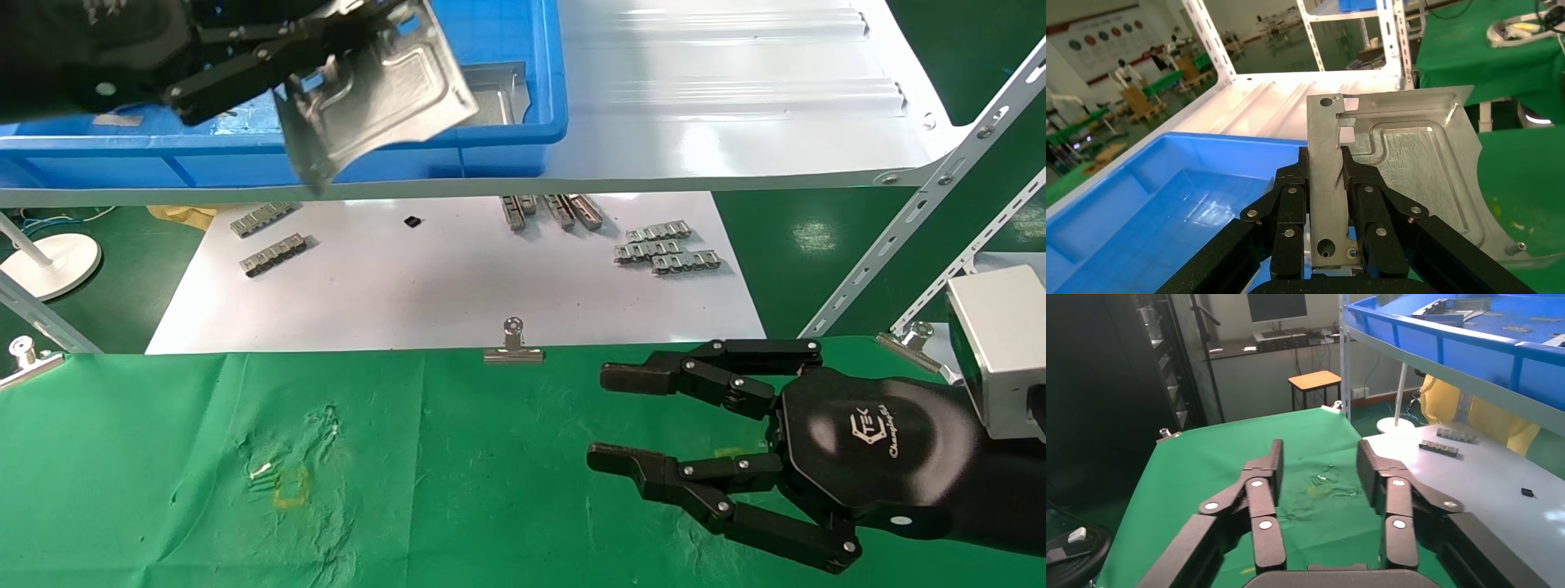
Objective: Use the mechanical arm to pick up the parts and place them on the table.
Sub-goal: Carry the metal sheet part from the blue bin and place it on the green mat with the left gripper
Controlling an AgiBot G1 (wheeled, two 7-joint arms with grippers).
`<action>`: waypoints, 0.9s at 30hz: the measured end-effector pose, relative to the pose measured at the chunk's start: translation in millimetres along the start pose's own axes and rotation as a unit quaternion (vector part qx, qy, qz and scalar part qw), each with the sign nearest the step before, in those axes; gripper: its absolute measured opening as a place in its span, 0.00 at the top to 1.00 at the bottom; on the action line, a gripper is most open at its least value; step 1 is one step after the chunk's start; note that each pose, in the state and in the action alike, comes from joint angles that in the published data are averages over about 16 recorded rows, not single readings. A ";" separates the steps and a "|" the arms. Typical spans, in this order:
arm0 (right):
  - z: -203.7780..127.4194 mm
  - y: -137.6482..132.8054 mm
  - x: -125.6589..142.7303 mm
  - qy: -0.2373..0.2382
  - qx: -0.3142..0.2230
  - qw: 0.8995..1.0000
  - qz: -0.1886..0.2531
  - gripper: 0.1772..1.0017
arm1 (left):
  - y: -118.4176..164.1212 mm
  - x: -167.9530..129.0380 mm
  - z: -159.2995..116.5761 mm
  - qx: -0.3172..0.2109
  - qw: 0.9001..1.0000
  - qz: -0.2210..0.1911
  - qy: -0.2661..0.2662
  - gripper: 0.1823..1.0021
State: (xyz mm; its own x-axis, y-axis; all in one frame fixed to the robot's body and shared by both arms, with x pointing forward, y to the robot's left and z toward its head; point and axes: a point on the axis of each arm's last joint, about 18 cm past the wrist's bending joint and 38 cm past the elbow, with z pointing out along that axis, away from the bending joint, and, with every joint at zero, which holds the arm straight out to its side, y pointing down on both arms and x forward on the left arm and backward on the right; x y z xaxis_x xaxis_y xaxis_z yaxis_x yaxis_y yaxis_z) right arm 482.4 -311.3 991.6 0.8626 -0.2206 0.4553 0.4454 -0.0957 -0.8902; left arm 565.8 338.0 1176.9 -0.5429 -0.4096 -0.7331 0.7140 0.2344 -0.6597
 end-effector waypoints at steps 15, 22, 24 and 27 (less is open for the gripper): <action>0.0 0.0 0.0 0.000 0.000 1.000 0.000 0.29 | 74.6 84.2 -61.2 -0.077 0.991 0.083 0.078 0.89; 0.0 0.0 0.0 0.000 0.000 1.000 0.000 0.14 | 138.3 109.7 -82.4 -0.161 0.973 0.113 0.118 0.89; 0.0 0.0 0.0 0.000 0.000 1.000 0.000 0.12 | 152.6 114.8 -86.7 -0.179 0.968 0.119 0.130 0.89; 0.0 0.0 0.0 0.000 0.000 1.000 0.000 0.07 | 169.2 119.3 -90.1 -0.202 0.960 0.127 0.145 0.89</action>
State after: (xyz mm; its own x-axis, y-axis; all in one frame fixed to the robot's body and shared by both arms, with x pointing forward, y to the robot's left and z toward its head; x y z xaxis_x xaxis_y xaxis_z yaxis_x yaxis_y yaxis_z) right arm 482.4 -311.3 991.6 0.8626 -0.2206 0.4553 0.4454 -0.0957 -0.8902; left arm 582.0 408.2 962.9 -0.5169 -0.0449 -0.8549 0.6409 0.6417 -0.4212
